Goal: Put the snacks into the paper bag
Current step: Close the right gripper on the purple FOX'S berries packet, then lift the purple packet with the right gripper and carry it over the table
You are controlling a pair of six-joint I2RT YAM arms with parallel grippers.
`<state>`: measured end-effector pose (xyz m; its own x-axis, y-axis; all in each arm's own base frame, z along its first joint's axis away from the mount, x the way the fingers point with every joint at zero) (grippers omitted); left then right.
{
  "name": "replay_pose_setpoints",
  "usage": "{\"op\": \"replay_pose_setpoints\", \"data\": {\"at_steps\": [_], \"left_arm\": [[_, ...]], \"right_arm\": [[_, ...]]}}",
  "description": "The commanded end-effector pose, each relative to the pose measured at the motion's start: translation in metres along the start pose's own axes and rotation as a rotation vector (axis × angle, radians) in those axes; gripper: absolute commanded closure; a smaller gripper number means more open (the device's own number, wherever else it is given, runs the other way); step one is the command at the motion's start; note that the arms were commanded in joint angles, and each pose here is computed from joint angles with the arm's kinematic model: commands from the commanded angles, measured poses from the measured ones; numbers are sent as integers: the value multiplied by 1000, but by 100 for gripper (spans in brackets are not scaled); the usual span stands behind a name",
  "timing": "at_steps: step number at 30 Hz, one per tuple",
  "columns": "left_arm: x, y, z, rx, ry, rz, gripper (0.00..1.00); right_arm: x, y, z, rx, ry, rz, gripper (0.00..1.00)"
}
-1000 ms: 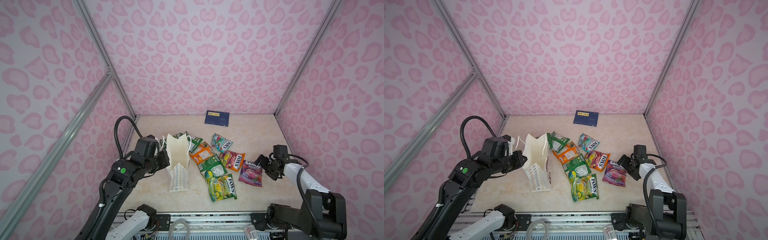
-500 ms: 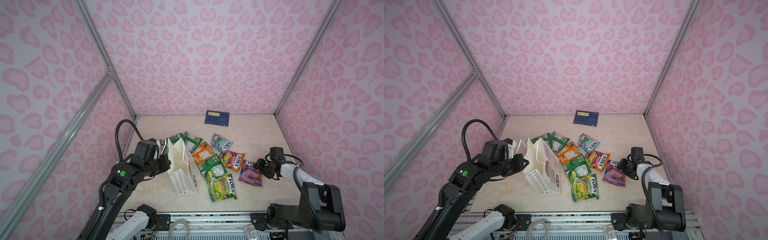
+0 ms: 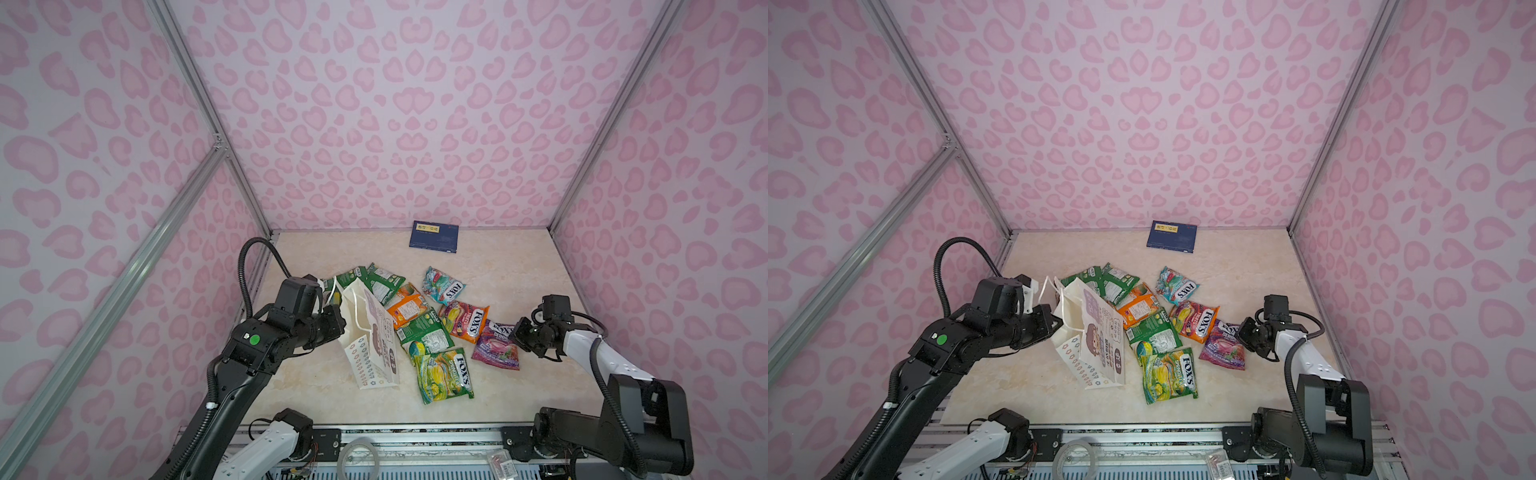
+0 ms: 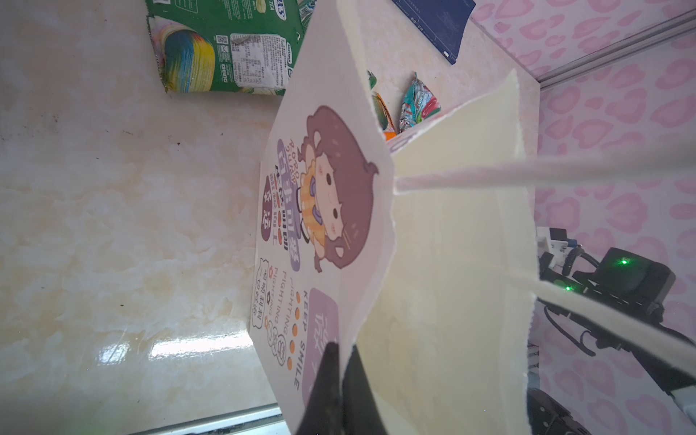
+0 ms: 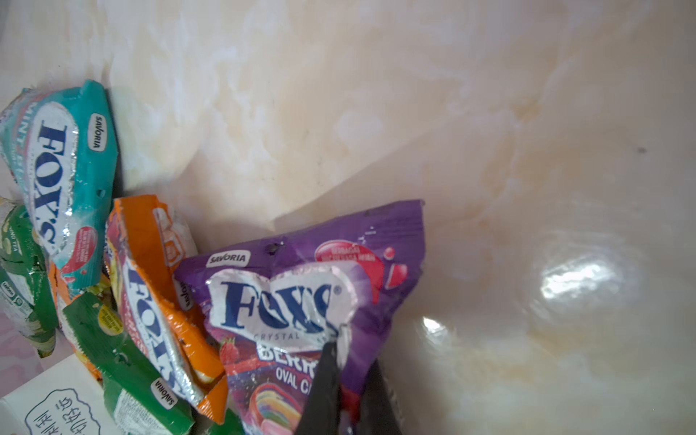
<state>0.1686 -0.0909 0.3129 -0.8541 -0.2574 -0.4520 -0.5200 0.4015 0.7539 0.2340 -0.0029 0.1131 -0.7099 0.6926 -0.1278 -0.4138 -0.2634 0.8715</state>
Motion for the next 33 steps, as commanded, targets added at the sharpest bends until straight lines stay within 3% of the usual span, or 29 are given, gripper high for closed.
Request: {"op": "replay_pose_setpoints", "data": {"at_steps": [1,18,25,33], "left_arm": [[-4,-1,-5,37,-1,-17,96],[-6,-4,-9,71,-9,-26,96],[-3,-2,-6,66,-20,-27,96],[6,-3,0,54,-37,-8,96]], "right_arm": [[3,10,4,-13,-4,14,98],[-3,110,54,-130,60,-191,100],[4,156,101,-173,171,-275,100],[20,206,176,-323,299,-307,100]]}}
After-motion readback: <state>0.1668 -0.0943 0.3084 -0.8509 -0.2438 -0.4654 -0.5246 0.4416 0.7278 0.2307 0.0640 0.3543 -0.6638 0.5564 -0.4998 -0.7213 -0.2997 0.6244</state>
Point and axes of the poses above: each gripper's point midway between its finger pads, its own y axis back along the fingers, its own z axis along the line the jaws close on, x = y × z, the point moved 8 cm from there along y, back along the fingers, and after that the axes turned 6 degrees about -y, right-handed, at the moved point
